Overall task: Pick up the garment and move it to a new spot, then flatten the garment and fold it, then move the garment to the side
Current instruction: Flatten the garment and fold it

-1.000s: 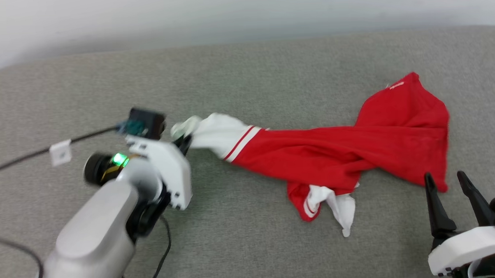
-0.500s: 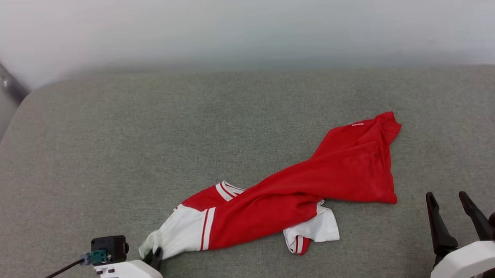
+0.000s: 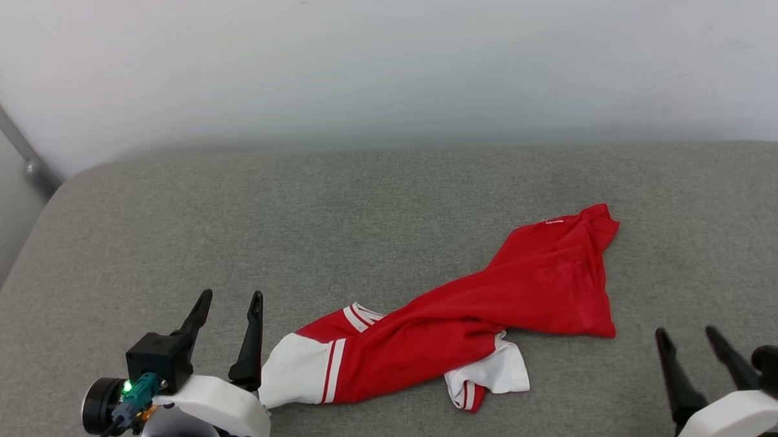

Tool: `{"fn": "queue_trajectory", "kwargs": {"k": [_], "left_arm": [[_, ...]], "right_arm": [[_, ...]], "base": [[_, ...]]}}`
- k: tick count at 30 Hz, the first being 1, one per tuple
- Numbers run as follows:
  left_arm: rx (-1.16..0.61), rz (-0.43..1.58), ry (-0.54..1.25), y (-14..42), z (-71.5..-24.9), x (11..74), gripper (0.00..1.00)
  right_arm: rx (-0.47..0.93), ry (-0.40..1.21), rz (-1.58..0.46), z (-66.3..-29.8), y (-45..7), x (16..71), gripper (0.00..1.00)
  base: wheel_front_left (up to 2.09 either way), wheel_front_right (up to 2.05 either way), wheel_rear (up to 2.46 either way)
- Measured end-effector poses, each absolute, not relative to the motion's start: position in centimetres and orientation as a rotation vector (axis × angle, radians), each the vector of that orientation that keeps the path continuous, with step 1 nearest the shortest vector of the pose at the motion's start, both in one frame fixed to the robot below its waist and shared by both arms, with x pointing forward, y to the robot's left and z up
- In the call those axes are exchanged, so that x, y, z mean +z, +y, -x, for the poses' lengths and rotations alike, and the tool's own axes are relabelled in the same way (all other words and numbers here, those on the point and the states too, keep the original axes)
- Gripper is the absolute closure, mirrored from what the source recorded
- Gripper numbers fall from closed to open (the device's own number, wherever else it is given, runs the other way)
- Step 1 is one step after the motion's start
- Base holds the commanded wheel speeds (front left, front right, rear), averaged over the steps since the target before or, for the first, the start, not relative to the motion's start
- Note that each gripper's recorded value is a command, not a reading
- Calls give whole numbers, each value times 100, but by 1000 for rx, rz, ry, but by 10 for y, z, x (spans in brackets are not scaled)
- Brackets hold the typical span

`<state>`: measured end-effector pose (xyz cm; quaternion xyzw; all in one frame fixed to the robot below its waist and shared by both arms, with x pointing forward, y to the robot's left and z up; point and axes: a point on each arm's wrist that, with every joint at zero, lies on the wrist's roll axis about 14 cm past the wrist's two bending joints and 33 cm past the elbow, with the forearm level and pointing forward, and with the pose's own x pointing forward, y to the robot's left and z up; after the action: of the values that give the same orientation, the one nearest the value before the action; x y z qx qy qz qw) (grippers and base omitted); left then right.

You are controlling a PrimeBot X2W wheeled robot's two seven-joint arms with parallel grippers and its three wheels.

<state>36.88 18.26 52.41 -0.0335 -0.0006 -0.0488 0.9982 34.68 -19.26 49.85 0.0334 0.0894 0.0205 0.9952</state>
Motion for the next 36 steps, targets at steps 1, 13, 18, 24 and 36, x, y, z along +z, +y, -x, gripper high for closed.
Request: {"fn": "queue_trajectory", "kwargs": {"k": [1,13,18,24,36], "left_arm": [[-97,65,-18,182,-369,528,0],[-74,65,-63,186,-367,534,0],[-45,76,-32,193,-370,522,0],[-10,86,-2,202,-374,509,0],[-12,79,11,201,-371,500,0]], "right_arm": [[49,217,-76,-346,-190,492,0],[313,772,-8,-348,-123,411,0],[418,856,35,-372,-95,399,0],[505,1013,54,-373,-71,367,0],[434,878,45,-392,-101,401,100]], "base": [[0,0,0],[0,0,0],[0,0,0],[0,0,0],[0,0,0]]}}
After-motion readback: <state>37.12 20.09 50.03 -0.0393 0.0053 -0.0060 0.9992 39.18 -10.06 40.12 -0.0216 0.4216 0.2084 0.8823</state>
